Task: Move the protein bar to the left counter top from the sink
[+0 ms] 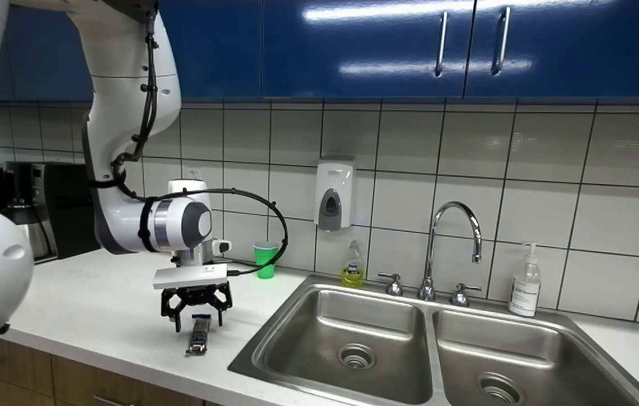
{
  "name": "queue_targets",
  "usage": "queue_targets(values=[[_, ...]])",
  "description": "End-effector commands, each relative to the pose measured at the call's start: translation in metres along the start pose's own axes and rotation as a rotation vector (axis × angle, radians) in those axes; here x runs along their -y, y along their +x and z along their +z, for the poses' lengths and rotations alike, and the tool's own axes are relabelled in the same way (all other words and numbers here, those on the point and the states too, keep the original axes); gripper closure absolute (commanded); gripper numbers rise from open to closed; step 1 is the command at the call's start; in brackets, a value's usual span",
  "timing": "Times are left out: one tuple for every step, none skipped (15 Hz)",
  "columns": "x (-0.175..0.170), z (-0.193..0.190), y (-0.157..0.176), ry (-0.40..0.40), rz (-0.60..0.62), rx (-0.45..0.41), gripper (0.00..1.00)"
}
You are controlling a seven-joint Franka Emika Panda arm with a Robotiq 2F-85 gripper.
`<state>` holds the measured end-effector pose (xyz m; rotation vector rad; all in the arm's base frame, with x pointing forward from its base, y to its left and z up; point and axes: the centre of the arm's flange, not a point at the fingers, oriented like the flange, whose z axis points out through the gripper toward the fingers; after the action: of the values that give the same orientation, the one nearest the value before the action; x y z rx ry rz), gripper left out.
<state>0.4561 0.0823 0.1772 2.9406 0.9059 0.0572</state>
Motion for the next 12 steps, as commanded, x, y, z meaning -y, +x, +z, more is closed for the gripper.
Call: queue_targets(values=[[-0.007, -0.025, -0.009, -0.002, 0.022, -0.039, 0.0], [-0.011, -0.031, -0.01, 0.003, 0.046, -0.045, 0.0], [-0.016, -0.04, -0.011, 0.011, 0.094, -0.052, 0.0], [-0.022, -0.047, -0.013, 0.019, 0.14, -0.057, 0.0], [-0.029, -0.054, -0.015, 0.027, 0.194, -0.064, 0.0], [-0.034, -0.06, -0.016, 0.039, 0.244, -0.061, 0.0], [-0.04, -0.065, -0.018, 0.042, 0.292, -0.067, 0.0], [-0.045, -0.069, -0.02, 0.041, 0.33, -0.071, 0.0], [-0.049, -0.074, -0.023, 0.041, 0.363, -0.069, 0.0], [-0.053, -0.079, -0.025, 0.033, 0.389, -0.07, 0.0], [-0.056, -0.084, -0.029, 0.017, 0.414, -0.063, 0.0], [-0.057, -0.089, -0.034, 0.016, 0.443, -0.063, 0.0]])
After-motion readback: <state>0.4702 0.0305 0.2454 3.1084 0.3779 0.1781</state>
